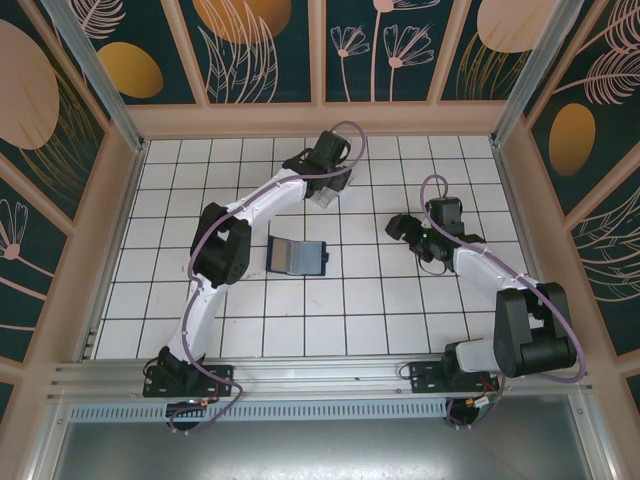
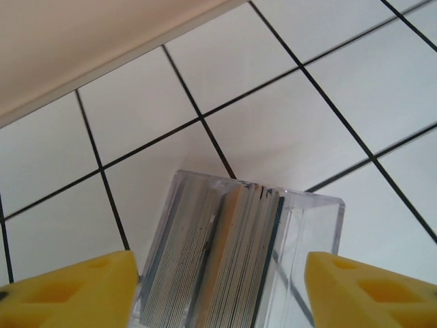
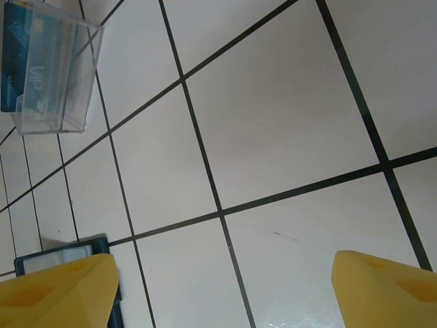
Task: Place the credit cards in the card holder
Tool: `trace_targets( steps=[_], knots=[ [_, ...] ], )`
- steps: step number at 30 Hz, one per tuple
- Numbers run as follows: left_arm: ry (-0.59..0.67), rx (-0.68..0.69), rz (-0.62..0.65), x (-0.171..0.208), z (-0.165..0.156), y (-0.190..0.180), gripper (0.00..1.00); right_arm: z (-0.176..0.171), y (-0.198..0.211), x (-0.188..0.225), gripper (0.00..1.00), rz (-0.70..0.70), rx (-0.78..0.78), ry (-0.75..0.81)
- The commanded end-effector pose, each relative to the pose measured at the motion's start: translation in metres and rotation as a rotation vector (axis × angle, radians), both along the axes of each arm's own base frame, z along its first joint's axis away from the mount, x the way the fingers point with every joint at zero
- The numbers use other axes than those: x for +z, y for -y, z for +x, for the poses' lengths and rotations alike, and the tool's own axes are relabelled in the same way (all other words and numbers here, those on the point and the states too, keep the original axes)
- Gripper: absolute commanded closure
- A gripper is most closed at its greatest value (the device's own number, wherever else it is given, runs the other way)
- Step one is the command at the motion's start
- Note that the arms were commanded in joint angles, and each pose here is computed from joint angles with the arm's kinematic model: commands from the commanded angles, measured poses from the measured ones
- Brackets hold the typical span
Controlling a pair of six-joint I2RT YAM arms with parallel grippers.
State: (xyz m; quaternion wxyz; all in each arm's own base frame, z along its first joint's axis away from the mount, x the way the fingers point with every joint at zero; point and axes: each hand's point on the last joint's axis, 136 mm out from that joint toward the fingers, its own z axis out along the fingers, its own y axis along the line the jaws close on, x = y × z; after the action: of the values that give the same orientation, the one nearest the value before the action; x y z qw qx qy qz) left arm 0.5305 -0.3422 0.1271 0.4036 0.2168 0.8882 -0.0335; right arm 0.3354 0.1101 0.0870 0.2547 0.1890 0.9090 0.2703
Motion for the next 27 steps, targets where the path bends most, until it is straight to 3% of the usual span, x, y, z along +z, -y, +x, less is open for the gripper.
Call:
trace_targets(
  steps=[1, 10, 21, 27],
  knots=[
    [-0.006, -0.028, -0.006, 0.003, -0.001, 0.002, 0.28, 0.006, -0.002, 0.006, 0.17, 0.02, 0.013, 0.021],
    [-0.05, 0.006, 0.083, -0.027, 0.007, -0.004, 0.22, 0.007, -0.003, 0.005, 0.17, 0.025, 0.017, 0.012],
    [-0.022, 0.098, 0.206, -0.042, 0.016, -0.027, 0.25, 0.01, -0.005, 0.002, 0.17, 0.03, 0.022, -0.001],
    [-0.005, 0.114, 0.214, -0.036, 0.019, -0.03, 0.29, 0.012, -0.005, 0.004, 0.17, 0.027, 0.022, -0.002]
  ],
)
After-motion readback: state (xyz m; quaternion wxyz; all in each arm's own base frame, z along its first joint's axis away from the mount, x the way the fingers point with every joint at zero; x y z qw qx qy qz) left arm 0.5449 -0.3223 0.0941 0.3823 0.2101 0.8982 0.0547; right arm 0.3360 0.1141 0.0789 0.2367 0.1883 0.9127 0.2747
